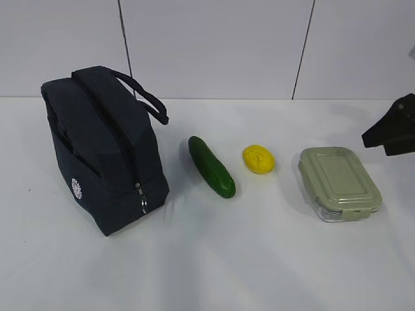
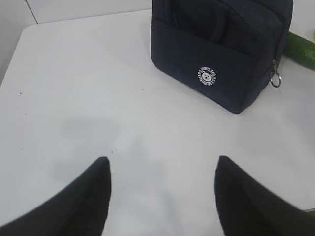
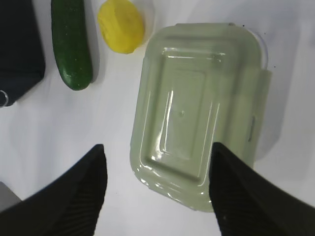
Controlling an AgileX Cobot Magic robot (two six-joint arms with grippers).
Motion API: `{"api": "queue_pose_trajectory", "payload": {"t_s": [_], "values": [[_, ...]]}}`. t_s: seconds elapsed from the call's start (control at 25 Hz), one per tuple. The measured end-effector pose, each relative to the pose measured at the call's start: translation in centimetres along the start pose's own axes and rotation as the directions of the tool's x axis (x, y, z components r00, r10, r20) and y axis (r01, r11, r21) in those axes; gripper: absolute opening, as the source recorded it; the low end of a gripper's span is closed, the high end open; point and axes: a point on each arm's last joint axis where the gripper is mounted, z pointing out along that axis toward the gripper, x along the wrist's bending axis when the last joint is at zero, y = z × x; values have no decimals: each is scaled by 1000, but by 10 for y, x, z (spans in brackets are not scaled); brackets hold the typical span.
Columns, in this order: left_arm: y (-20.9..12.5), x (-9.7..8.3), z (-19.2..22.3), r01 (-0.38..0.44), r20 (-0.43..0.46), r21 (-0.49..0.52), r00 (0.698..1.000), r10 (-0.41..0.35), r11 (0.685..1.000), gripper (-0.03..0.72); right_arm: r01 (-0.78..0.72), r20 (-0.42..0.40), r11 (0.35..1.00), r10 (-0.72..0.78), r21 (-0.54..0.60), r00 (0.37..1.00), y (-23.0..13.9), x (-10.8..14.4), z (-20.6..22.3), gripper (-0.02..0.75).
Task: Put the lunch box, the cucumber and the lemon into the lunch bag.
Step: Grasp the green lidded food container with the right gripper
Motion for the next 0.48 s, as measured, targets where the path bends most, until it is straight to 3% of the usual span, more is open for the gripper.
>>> {"api": "queue_pose_trajectory", "payload": {"t_s": [0.2,0.48], "values": [[0,0,0,0,0,0,1000,0,1000,465,-93,-135,994,84,-57,987,3,-52,7,510],[0,0,0,0,0,0,1000,0,1000,465,-145,-175,988,133,-60,976,4,-95,34,510]]}}
